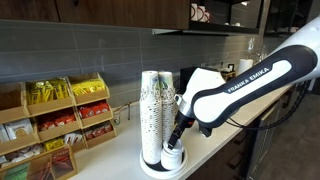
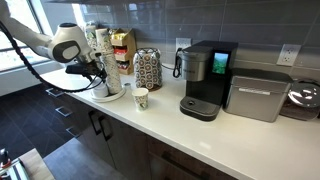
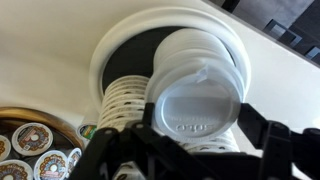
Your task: Put the white lid on the pile of lids on the tray
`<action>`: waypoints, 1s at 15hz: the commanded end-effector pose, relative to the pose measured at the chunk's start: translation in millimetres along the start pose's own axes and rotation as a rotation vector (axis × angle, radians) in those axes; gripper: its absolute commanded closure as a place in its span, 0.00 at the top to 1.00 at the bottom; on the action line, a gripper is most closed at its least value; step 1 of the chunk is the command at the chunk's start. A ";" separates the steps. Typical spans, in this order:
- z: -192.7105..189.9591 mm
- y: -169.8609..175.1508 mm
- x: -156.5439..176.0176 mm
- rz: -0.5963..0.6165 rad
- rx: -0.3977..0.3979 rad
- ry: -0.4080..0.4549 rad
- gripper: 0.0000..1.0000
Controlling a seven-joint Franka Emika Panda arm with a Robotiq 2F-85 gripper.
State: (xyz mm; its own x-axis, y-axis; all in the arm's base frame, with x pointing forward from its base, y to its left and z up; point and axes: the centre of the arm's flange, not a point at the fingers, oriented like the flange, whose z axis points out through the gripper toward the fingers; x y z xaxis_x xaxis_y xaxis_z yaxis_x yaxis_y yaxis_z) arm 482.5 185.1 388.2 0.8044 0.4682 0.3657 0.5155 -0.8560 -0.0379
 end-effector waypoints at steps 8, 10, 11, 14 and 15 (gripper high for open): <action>15.6 0.8 9.1 -0.029 0.023 -0.037 0.85; 18.3 0.7 8.6 -0.029 0.023 -0.042 0.85; 19.3 0.6 8.3 -0.029 0.023 -0.044 0.85; 21.4 0.3 7.5 -0.027 0.022 -0.048 0.96; 21.5 0.1 7.3 -0.027 0.022 -0.047 0.97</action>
State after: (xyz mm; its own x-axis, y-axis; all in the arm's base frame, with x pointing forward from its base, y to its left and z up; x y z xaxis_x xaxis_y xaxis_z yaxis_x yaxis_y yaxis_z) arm 491.3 193.6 372.2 0.8029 0.4880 0.3424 0.5326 -0.8452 -0.0442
